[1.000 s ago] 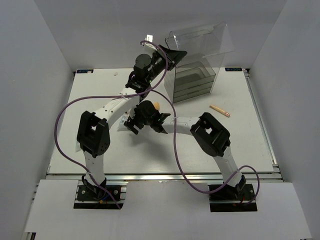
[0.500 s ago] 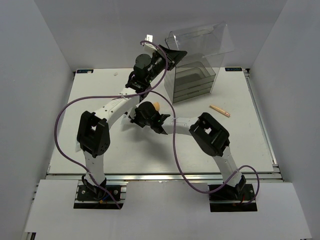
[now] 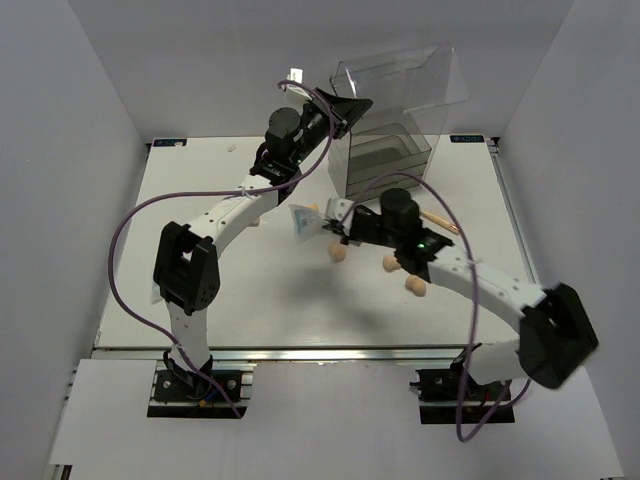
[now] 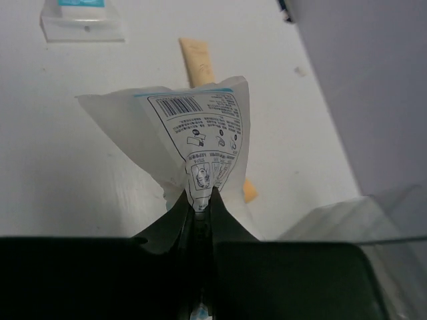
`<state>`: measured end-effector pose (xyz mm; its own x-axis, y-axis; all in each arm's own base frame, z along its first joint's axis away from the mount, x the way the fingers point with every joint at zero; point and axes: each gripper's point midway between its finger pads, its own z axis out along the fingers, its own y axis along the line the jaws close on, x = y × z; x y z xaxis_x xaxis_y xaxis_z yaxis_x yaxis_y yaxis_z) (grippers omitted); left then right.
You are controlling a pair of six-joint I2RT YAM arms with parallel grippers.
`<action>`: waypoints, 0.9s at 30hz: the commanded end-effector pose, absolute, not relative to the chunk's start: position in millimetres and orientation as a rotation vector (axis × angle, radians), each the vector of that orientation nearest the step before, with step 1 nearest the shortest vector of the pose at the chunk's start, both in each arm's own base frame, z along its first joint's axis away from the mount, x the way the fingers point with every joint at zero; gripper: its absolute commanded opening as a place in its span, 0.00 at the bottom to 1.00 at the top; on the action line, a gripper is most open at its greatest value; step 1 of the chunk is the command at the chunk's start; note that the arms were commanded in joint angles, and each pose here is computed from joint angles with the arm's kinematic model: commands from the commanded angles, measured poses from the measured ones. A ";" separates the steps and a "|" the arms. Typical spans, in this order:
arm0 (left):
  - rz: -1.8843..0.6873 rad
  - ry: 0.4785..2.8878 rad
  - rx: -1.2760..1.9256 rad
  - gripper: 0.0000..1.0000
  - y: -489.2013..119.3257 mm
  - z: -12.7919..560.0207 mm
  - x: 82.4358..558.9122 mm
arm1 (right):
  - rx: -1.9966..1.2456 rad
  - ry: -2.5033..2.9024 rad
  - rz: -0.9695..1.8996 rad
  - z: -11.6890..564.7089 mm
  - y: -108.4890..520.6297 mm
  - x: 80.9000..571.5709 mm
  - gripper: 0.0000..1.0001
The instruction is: Organize the makeup
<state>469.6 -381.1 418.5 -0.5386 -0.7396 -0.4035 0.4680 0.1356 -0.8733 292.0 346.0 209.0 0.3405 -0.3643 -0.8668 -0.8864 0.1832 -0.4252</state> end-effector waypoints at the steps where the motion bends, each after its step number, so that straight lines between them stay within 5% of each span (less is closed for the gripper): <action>1: -1.645 1.236 -0.220 0.19 -354.6 495.5 444.7 | -1.428 1.072 0.442 243.4 311.5 279.9 0.00; 13: -1.695 1.211 -0.201 0.18 -361.7 498.4 448.3 | -0.943 1.222 -0.243 256.6 151.4 381.3 0.00; 27: -1.704 1.209 -0.192 0.19 -363.6 497.7 447.2 | -0.792 0.927 -0.590 333.2 145.5 496.6 0.00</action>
<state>471.0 -381.1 428.2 -0.5607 -0.7471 -0.3570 0.4729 0.0650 -0.8787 482.9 150.0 268.7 0.3956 -0.7171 -0.5738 -0.1278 0.5757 -0.8076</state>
